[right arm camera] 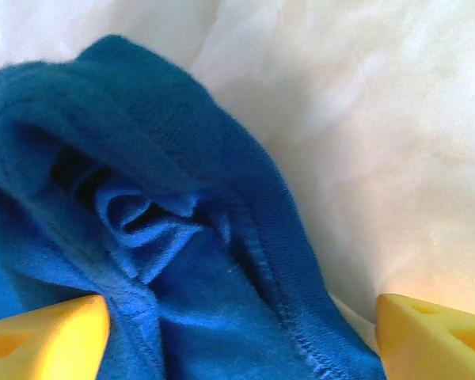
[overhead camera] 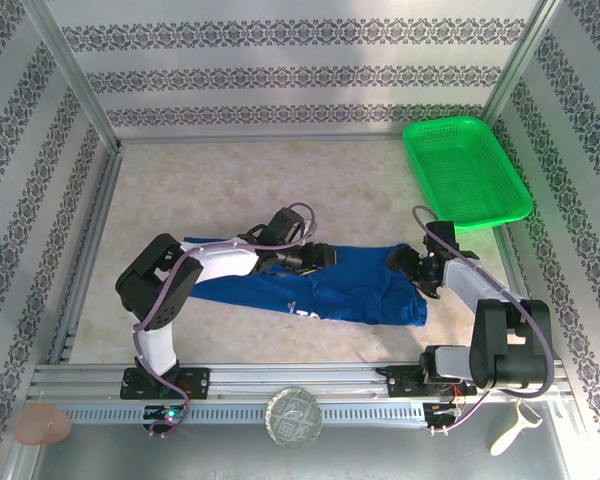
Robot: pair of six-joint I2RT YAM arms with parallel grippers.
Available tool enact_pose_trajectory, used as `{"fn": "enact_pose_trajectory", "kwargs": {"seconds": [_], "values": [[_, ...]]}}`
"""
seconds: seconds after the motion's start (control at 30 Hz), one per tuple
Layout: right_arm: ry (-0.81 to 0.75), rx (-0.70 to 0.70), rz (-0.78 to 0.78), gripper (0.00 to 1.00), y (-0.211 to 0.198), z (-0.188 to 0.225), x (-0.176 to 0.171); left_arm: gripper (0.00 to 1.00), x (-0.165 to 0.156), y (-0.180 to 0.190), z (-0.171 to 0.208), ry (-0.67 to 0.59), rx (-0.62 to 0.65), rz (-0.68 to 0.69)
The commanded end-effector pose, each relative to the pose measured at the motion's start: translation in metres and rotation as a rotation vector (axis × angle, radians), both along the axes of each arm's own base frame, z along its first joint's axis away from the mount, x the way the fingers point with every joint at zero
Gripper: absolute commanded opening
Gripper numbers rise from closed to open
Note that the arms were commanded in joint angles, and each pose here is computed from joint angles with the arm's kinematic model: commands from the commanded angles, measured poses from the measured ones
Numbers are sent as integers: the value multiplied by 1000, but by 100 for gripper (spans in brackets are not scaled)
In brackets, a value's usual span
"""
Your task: Fold the inside-out t-shirt
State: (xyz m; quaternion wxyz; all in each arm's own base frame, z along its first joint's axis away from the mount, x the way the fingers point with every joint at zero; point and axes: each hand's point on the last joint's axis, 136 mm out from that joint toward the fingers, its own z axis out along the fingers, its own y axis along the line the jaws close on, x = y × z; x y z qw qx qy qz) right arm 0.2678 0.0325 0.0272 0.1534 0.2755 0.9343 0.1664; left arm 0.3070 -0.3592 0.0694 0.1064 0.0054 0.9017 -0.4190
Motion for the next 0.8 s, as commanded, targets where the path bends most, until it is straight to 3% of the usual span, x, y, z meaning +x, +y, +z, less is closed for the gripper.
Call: {"fn": "enact_pose_trajectory", "kwargs": {"seconds": [0.0, 0.37, 0.47, 0.57, 0.67, 0.77], "values": [[-12, 146, 60, 81, 36, 1, -7, 62, 2, -10, -1, -8, -44, 13], [-51, 175, 77, 84, 51, 14, -9, 62, 1, -16, -12, 9, -29, 12], [-19, 161, 59, 80, 49, 4, -12, 62, 2, -17, -11, 9, -32, 15], [14, 148, 32, 64, 46, -8, -12, 62, 7, -15, -6, -3, -33, 27], [9, 138, 26, 37, 46, -8, -6, 62, 25, 4, 8, -30, -30, 80], [-2, 124, 36, 9, 44, -2, 0, 62, 50, 51, 19, -36, -25, 171]]}}
